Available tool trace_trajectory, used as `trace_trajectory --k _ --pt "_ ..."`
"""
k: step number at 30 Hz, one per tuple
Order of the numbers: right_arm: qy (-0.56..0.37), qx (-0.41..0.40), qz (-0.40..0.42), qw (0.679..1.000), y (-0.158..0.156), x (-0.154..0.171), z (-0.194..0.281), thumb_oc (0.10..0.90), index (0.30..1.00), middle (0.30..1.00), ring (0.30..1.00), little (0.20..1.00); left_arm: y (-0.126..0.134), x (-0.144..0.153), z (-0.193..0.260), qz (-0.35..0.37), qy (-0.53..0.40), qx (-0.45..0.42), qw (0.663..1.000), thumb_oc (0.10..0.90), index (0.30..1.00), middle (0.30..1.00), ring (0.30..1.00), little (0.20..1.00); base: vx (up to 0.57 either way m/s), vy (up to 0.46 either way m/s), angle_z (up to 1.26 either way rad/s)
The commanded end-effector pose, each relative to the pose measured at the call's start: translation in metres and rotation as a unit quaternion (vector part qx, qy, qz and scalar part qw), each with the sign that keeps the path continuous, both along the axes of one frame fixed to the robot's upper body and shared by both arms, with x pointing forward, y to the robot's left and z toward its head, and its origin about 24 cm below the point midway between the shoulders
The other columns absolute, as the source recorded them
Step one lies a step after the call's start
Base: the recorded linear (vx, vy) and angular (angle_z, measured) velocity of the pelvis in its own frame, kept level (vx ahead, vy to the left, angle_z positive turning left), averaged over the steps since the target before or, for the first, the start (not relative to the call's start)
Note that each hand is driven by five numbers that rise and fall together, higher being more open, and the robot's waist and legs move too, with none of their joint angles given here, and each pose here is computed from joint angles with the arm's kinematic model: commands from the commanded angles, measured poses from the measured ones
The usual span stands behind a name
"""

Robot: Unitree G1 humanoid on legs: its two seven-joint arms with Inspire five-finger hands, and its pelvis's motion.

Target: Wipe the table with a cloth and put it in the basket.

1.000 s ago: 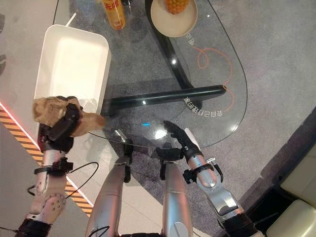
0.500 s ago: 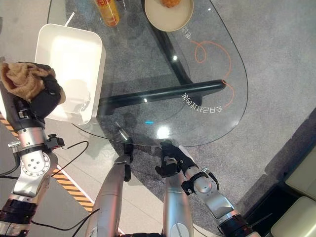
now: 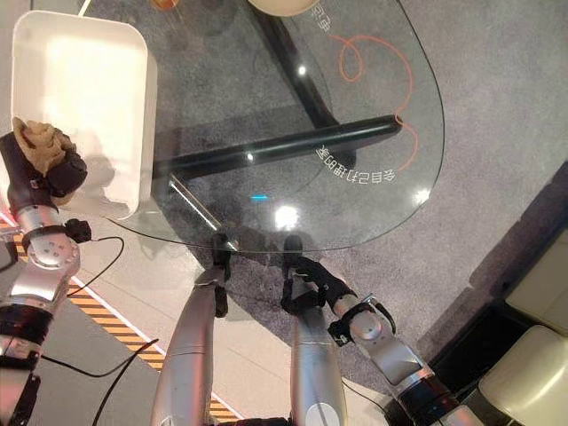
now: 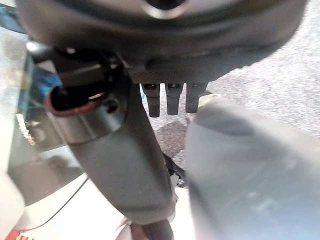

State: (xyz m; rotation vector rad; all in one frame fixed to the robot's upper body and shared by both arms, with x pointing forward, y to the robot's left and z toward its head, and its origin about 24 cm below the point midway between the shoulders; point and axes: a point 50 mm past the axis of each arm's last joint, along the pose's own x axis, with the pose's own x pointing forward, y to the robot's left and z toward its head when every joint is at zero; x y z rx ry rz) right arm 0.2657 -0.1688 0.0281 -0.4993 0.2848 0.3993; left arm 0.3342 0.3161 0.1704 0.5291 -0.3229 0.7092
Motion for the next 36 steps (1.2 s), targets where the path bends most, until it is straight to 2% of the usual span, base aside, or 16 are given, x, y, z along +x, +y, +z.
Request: trace_trajectory --k 1,16,21,23,24,25,26,36 --pt "0.017 0.026 0.046 0.998 0.014 -0.012 -0.002 0.8 0.9 0.9 0.9 0.9 0.014 -0.009 0.076 0.021 -0.119 0.079 0.99 0.1 0.3 0.3 0.3 0.2 -0.01 0.015 -0.05" --pt "0.018 0.049 0.059 0.997 0.029 -0.005 0.001 0.8 0.9 0.9 0.9 0.9 0.008 0.009 0.112 0.026 -0.126 0.082 0.988 0.1 0.3 0.3 0.3 0.2 0.0 0.003 0.0" --pt "0.014 0.053 0.062 0.997 0.032 0.0 0.003 0.8 0.9 0.9 0.9 0.9 0.011 0.019 0.109 0.029 -0.066 0.075 0.995 0.1 0.3 0.3 0.3 0.2 0.0 -0.007 0.0" --pt "0.012 0.054 0.063 0.996 0.033 0.001 0.004 0.8 0.9 0.9 0.9 0.9 0.013 0.021 0.105 0.032 -0.055 0.059 0.996 0.229 0.411 0.411 0.411 0.329 0.0 -0.019 0.0" --pt "0.011 0.055 0.063 0.996 0.034 0.002 0.004 0.8 0.9 0.9 0.9 0.9 0.016 0.022 0.102 0.031 -0.045 0.049 0.997 0.399 0.556 0.556 0.556 0.499 0.0 -0.043 0.0" --pt "0.01 0.056 0.062 0.996 0.034 0.003 0.004 0.8 0.9 0.9 0.9 0.9 0.017 0.022 0.1 0.031 -0.036 0.049 0.998 0.657 0.778 0.778 0.778 0.757 0.0 -0.053 -0.01" --pt "0.009 0.056 0.061 0.997 0.035 0.004 0.005 0.8 0.9 0.9 0.9 0.9 0.019 0.022 0.097 0.032 -0.03 0.048 0.998 0.8 0.9 0.9 0.9 0.9 -0.01 -0.034 -0.02" --pt "0.005 0.057 0.058 0.997 0.03 0.005 0.009 0.8 0.9 0.9 0.9 0.9 0.026 0.02 0.084 0.043 -0.028 0.019 0.999 0.8 0.9 0.9 0.9 0.9 0.0 -0.003 -0.02"
